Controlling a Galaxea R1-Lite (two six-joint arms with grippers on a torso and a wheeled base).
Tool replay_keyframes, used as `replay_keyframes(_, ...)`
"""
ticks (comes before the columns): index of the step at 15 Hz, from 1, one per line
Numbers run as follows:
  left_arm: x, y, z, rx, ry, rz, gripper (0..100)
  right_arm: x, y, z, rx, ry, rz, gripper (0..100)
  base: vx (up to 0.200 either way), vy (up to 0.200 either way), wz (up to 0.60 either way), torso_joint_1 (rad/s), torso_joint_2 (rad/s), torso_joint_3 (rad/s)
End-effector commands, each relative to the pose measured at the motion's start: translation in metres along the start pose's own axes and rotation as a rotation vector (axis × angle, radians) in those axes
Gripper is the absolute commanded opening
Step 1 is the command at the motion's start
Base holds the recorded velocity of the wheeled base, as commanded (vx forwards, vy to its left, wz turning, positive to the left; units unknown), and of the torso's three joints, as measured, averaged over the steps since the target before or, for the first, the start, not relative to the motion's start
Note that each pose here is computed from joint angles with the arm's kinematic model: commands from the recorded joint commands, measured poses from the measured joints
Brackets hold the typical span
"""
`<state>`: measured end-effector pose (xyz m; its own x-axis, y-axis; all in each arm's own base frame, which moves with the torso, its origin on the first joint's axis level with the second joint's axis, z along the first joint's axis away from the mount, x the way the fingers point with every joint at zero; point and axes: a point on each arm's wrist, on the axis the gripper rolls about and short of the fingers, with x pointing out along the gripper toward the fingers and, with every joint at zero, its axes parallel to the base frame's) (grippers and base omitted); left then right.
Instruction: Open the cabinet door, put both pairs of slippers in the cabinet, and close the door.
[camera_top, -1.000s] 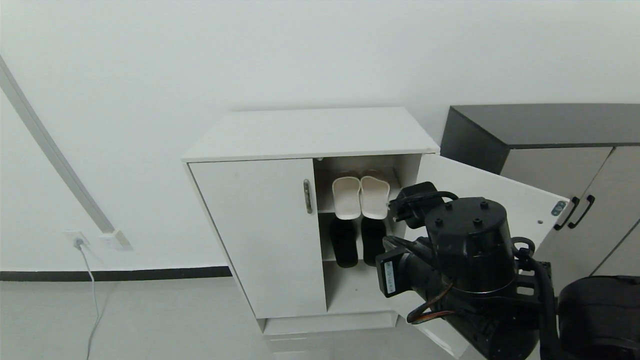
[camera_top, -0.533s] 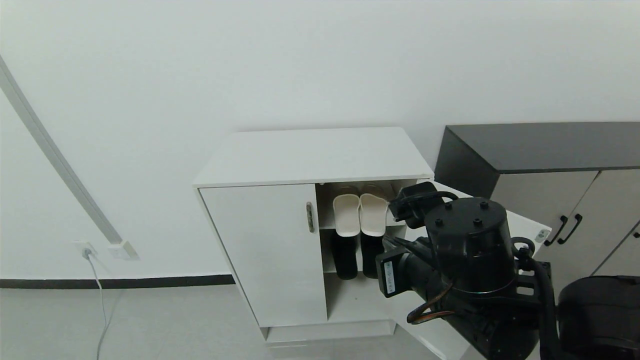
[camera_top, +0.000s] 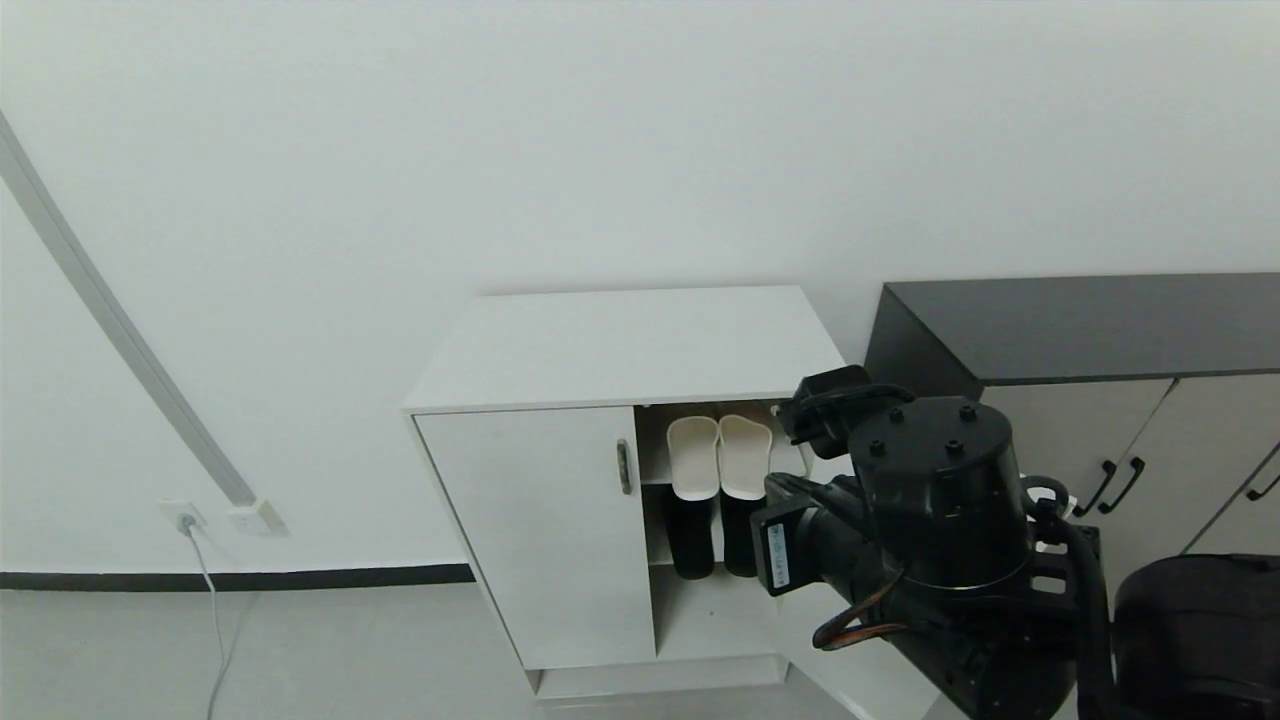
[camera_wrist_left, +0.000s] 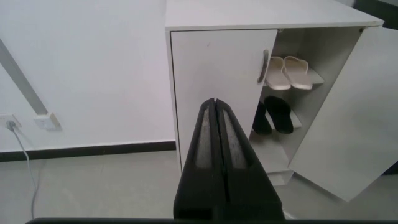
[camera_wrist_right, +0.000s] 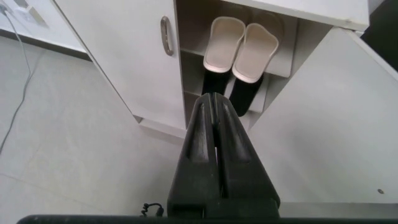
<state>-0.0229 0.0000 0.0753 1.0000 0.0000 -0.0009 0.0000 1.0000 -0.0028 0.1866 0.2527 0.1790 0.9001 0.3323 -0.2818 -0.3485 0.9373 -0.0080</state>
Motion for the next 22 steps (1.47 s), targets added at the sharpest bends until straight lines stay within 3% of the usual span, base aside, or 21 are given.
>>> replay_keyframes(1,0.0001,0.0,0.0,0.0,0.001,0.0,0,0.0014,0.0004,-0.0018,-0.004,0.005,-0.001,0,0.0,0.0,0.0,0.0,0.0,0.0)
replay_keyframes(11,0.0001,0.0,0.0,0.0,0.001,0.0,0,0.001,0.0,-0.0027,-0.005,0.008,0.0,0,0.0,0.0,0.0,0.0,0.0,0.0)
replay_keyframes(22,0.0001,0.0,0.0,0.001,0.001,0.0,0,0.0013,-0.0004,-0.0027,-0.005,0.008,-0.002,0,0.0,0.0,-0.55,0.001,0.0,0.001)
